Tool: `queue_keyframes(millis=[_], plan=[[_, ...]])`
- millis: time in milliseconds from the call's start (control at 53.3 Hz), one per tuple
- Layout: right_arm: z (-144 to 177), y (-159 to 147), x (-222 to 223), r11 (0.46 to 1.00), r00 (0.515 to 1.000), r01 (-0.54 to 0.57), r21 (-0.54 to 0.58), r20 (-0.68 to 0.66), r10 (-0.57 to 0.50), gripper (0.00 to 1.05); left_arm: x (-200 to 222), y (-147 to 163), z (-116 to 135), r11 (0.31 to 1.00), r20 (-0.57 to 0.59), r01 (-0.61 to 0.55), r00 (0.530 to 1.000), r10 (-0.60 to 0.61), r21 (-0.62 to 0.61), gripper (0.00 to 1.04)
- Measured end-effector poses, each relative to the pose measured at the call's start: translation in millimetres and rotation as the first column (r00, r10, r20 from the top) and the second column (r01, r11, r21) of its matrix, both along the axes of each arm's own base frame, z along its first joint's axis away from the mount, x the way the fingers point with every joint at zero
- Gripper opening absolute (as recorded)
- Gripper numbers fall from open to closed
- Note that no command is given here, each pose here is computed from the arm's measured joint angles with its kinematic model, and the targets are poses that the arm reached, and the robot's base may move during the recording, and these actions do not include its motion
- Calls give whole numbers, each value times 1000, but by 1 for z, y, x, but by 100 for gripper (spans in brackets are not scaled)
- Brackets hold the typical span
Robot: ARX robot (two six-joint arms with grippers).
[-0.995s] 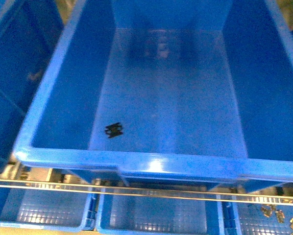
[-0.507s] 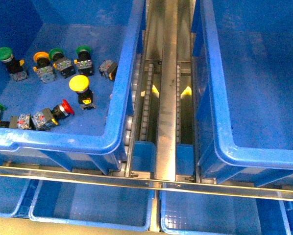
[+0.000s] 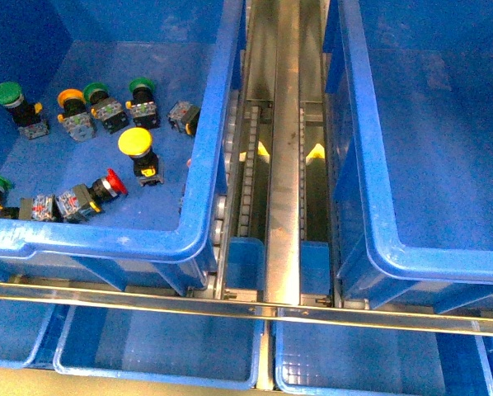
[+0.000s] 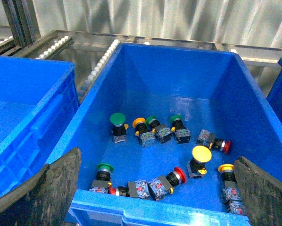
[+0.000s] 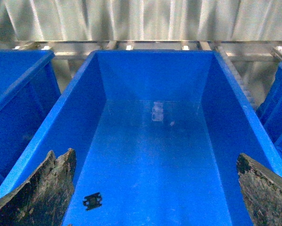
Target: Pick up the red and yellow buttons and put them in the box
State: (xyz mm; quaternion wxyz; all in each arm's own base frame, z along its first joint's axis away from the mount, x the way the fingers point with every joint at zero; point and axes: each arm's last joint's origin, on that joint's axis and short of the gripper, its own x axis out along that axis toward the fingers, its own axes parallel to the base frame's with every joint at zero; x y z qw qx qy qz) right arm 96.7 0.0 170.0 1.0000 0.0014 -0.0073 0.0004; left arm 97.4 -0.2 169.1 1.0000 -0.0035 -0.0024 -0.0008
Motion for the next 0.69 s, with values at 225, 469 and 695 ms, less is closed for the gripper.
queue_keyframes(millis=[225, 469, 695], plan=[[0, 0, 0, 1000, 1000, 0, 0, 0, 0, 98, 0, 0, 0, 1000, 0, 0, 1000, 0, 0, 97], [0, 0, 0, 1000, 1000, 0, 0, 1, 0, 98, 25, 3, 27, 977, -470, -173, 877, 95, -126, 97], [0, 0, 0, 1000, 1000, 1, 0, 0, -1, 98, 105, 13, 62, 992, -440, -3, 896, -55, -130, 97]])
